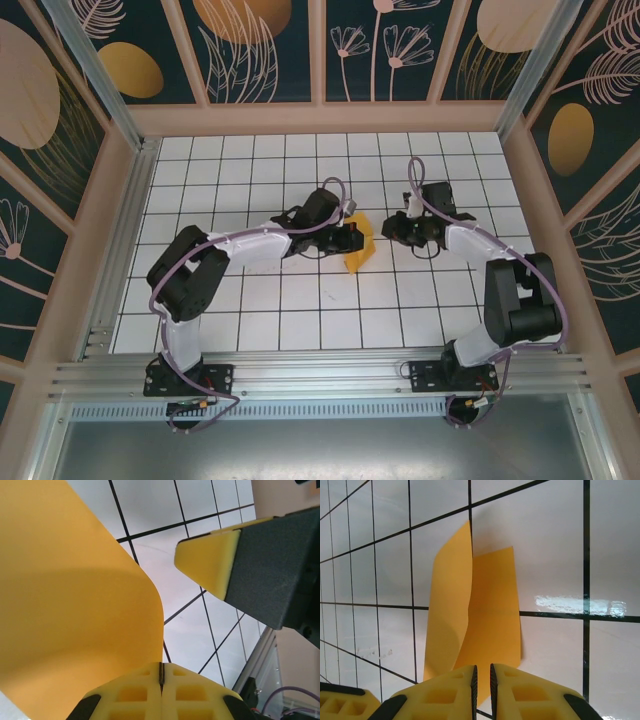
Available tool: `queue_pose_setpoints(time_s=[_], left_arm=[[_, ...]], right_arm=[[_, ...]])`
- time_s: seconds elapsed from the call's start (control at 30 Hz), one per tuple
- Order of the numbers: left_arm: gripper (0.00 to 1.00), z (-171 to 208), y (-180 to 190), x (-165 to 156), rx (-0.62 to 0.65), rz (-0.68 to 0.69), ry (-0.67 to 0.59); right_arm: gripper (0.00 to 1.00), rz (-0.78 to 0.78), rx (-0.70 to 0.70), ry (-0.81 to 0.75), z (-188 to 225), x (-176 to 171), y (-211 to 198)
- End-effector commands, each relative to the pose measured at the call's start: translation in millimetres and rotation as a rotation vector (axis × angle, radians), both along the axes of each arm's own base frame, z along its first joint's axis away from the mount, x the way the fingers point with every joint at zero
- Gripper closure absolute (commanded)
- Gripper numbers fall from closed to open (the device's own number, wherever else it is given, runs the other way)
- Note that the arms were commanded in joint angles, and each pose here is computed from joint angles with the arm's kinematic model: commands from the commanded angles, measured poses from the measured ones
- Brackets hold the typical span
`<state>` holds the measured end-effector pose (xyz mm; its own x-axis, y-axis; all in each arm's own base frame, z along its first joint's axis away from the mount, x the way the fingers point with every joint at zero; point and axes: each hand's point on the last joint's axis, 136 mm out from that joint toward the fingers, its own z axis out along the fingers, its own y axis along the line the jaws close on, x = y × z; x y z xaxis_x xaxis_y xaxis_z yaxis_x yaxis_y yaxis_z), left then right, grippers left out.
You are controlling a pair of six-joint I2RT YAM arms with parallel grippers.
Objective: Fold a paper plane with a square sheet of paper (pick it up from the middle)
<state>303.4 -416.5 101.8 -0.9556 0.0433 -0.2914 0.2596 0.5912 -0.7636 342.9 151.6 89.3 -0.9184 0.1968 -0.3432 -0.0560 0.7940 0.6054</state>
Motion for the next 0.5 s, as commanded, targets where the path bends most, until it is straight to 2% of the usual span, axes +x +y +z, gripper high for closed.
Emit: queue_pose_setpoints(time_s=[0.0, 0.17, 0.47], left_arm=[[0.98, -6, -8, -1, -0.077, -0.011, 0.024], [0.98, -24, -7, -5, -0.083, -0.01, 0.055], [0.96, -46, -4, -2, -0.032, -0.044, -0.003]], right_arm=[[0.81, 0.005, -0.016, 0.009, -2, -10, -3], [0.83, 0.007, 0.002, 0.026, -3, -16, 0], [0.88, 0.018, 0.021, 0.062, -16, -28, 12]])
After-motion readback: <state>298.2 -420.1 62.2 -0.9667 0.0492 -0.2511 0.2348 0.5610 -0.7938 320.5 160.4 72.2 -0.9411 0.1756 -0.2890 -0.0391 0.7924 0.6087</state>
